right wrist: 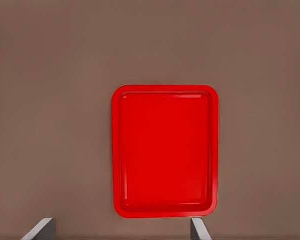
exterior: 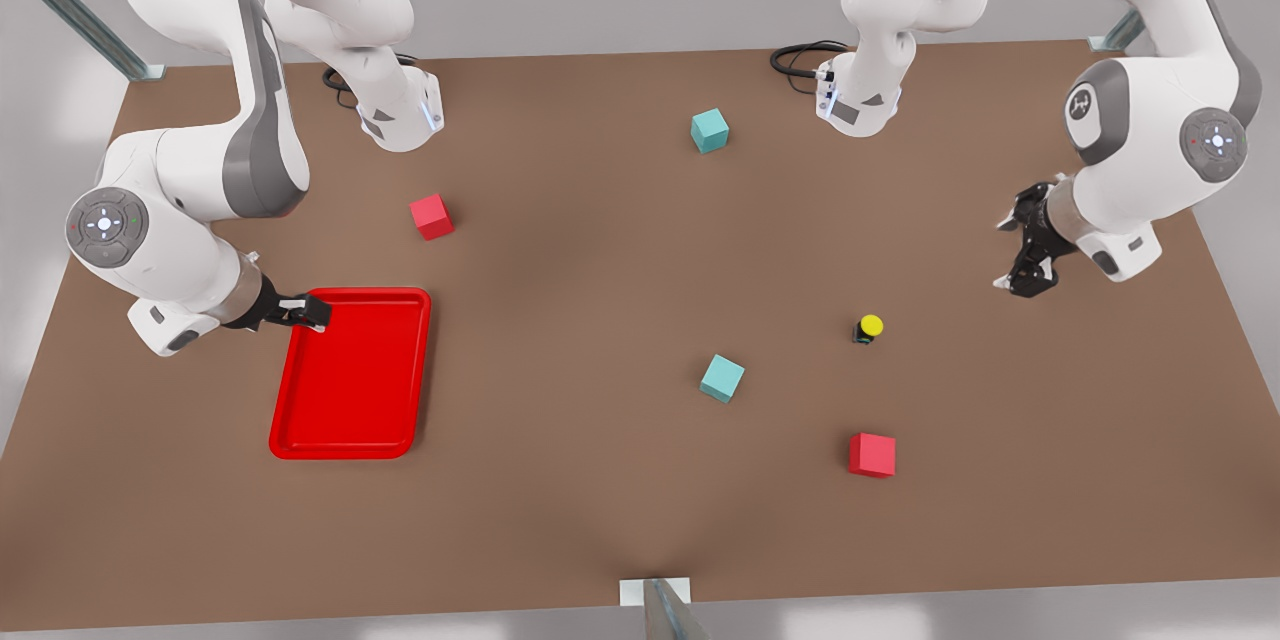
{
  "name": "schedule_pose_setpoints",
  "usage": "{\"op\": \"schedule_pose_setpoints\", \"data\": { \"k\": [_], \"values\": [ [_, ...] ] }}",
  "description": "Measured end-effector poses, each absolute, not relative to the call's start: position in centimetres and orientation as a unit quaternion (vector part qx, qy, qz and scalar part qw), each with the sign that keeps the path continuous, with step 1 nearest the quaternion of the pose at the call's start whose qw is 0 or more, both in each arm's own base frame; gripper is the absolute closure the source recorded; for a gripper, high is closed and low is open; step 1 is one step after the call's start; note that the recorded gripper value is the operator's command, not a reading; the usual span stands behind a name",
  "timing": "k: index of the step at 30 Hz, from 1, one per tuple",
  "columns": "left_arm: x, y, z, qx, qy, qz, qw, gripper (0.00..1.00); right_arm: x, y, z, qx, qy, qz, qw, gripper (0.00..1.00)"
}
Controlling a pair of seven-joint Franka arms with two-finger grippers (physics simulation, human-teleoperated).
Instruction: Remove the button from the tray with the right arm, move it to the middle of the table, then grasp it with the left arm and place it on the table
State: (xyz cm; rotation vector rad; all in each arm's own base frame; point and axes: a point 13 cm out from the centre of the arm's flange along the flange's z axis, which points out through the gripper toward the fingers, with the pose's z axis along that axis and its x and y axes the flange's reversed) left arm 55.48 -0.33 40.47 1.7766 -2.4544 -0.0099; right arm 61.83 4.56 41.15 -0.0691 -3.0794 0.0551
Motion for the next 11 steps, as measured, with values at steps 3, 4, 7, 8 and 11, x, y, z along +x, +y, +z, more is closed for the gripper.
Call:
{"op": "schedule_pose_setpoints", "data": {
  "k": [3,4,7,8,11],
  "values": [
    [56.4,-0.6,39.6,0.499,-0.865,0.009,0.051,0.00,61.8,4.7,41.1,-0.022,-0.999,0.018,0.031,0.00],
    [56.7,-1.1,39.0,0.468,-0.882,0.010,0.051,0.00,61.8,4.7,41.1,-0.021,-0.999,0.018,0.031,0.00],
    [57.8,-4.0,38.0,0.371,-0.927,0.013,0.048,0.00,61.8,5.0,41.2,-0.019,-0.999,0.017,0.030,0.00],
    [58.0,-5.0,37.7,0.341,-0.939,0.013,0.048,0.00,61.8,5.1,41.2,-0.019,-0.999,0.017,0.030,0.00],
    [58.4,-5.9,37.2,0.271,-0.961,0.015,0.047,0.00,61.8,5.1,41.2,-0.019,-0.999,0.017,0.030,0.00]
  ]
}}
